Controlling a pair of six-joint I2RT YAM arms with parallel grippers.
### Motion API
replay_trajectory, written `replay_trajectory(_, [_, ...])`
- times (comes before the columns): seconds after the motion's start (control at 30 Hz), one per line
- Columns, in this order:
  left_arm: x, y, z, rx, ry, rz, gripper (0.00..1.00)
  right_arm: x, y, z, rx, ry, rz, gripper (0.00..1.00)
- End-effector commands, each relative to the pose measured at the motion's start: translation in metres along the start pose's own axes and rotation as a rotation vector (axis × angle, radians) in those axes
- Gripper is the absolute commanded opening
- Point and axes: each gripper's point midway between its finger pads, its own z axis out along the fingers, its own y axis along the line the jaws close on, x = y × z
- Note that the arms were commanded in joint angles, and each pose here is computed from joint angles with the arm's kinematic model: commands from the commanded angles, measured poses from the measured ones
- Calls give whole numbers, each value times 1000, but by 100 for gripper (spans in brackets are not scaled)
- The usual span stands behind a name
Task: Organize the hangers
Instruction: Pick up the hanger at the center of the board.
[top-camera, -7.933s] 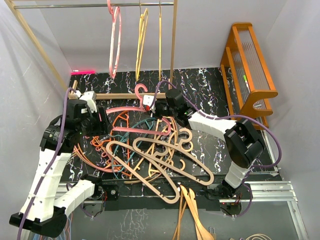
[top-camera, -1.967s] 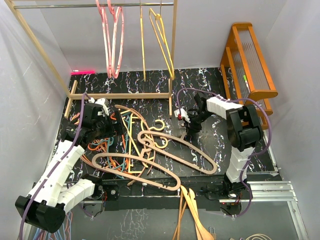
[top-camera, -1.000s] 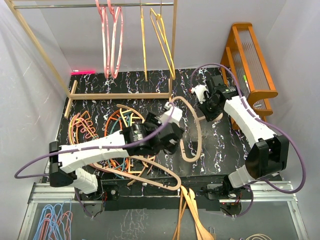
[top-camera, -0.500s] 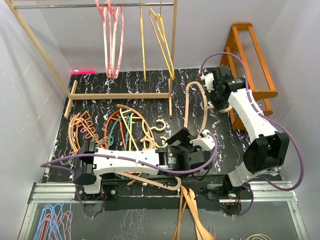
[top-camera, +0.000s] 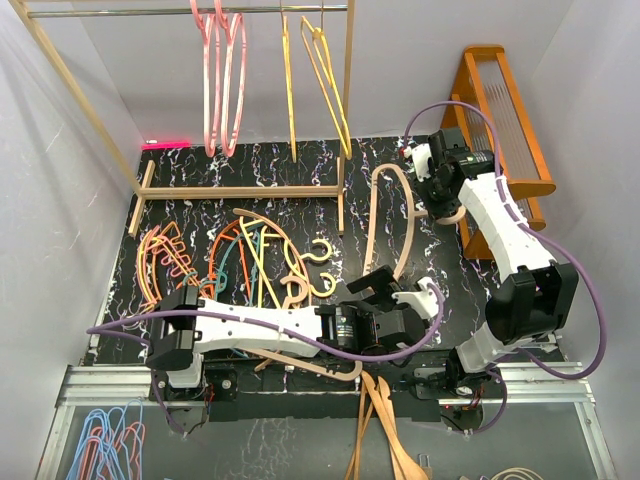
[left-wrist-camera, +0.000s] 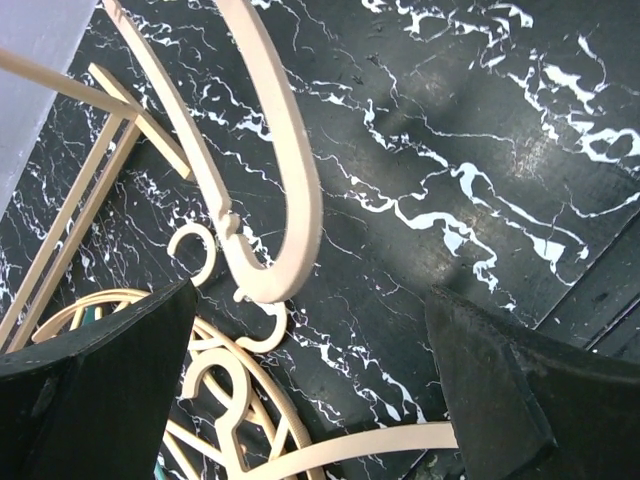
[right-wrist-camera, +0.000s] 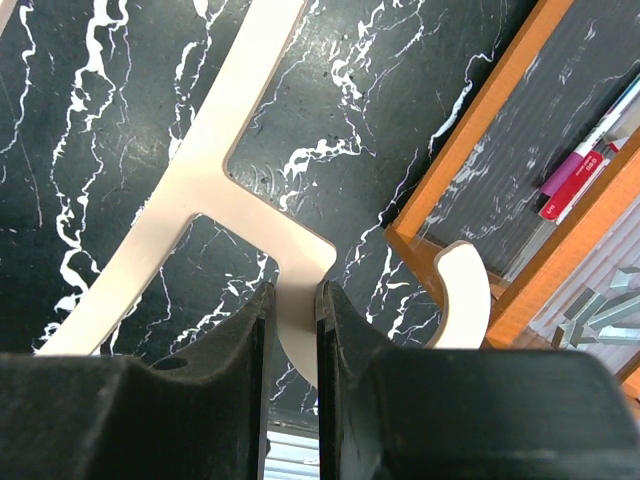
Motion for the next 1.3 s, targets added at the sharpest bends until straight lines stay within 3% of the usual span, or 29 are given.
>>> replay_trajectory(0.0, [18, 4, 10, -11, 18, 25, 96, -22, -3, -14, -14, -81, 26, 8])
replay_trajectory(0.3, [27, 34, 26, -125, -73, 0, 89, -20, 5, -18, -56, -86, 16, 8])
replay_trajectory(0.67, [19, 18, 44, -89, -104, 21, 80, -15, 11, -16, -75, -76, 14, 8])
replay_trajectory(0.77, [20, 15, 45, -81, -102, 28, 65, -14, 12, -17, -82, -79, 15, 8])
replay_trajectory(0.8, [21, 16, 46, -86, -98, 31, 53, -15, 12, -17, -86, -80, 15, 8])
replay_trajectory(0.83, [22, 18, 46, -100, -97, 31, 31, -15, 13, -18, -91, -83, 14, 8])
replay_trajectory(0.87, [23, 20, 46, -122, -94, 32, 17, -16, 14, -20, -96, -88, 14, 8])
replay_trajectory(0.9, [24, 21, 46, -129, -91, 38, 10, -16, 16, -21, -105, -91, 14, 8])
replay_trajectory(1.0, [31, 27, 46, -166, -63, 60, 0, -17, 24, -24, -152, -101, 10, 8])
replay_trajectory(1.27, [52, 70, 9, -215, -49, -23, 0, -27, 49, -45, -307, -160, -21, 10])
